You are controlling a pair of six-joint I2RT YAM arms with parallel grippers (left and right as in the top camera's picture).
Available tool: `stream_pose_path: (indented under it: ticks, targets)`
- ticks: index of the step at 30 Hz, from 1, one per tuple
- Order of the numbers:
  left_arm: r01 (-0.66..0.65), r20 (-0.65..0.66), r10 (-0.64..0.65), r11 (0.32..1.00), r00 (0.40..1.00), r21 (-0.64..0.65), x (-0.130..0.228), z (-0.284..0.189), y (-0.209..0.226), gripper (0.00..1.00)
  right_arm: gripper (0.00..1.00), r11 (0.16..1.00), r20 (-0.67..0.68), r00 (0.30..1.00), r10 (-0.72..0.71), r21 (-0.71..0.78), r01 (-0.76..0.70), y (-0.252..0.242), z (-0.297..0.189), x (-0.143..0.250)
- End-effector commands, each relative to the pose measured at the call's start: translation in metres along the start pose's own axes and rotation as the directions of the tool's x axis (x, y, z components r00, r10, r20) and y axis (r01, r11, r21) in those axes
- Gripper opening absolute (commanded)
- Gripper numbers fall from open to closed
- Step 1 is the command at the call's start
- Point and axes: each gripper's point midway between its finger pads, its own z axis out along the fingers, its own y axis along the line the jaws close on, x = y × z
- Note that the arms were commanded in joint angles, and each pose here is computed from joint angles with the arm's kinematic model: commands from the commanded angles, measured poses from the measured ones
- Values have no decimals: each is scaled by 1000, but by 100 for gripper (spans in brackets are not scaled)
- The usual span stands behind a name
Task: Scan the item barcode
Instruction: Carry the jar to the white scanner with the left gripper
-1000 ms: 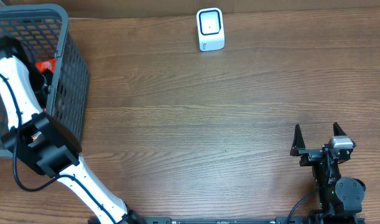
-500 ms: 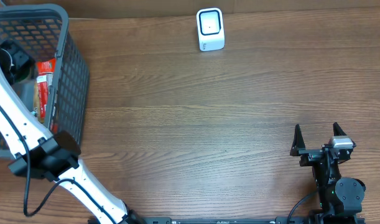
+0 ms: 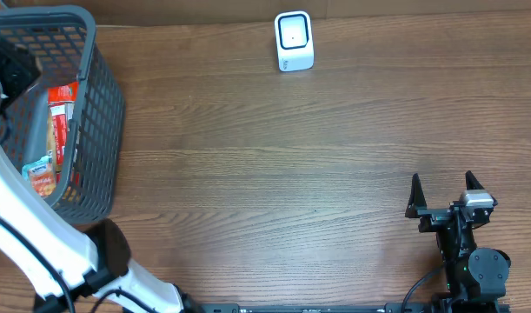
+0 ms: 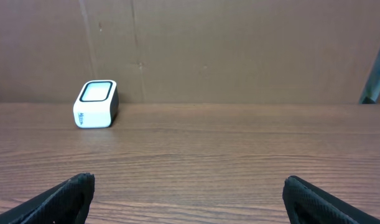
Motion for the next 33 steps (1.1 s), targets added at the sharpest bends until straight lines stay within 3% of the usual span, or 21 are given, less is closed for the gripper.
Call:
stream_pose_path:
  ticks: [1, 6, 11, 17, 22, 33]
  targets:
    - [-66, 44, 61, 991, 997, 119, 11, -33, -41, 44, 100, 1000, 6, 1000, -1, 6, 1, -1, 0, 1]
    - [-162, -16, 171, 956, 985, 245, 48, -43, -97, 44, 100, 1000, 6, 1000, -1, 6, 1, -1, 0, 1]
    - [-191, -182, 253, 934, 950, 301, 105, -24, -140, 45, 100, 1000, 6, 1000, -1, 6, 1, -1, 0, 1]
    - [-167, -412, 199, 979, 889, 114, 192, 17, -157, 35, 100, 1000, 6, 1000, -1, 6, 1, -1, 0, 1]
    - [-179, -538, 168, 983, 826, 32, 271, 49, -178, 35, 100, 1000, 6, 1000, -1, 6, 1, -1, 0, 1]
    - [-73, -635, -39, 986, 772, -148, 441, 121, -209, 38, 100, 1000, 6, 1000, -1, 6, 1, -1, 0, 1]
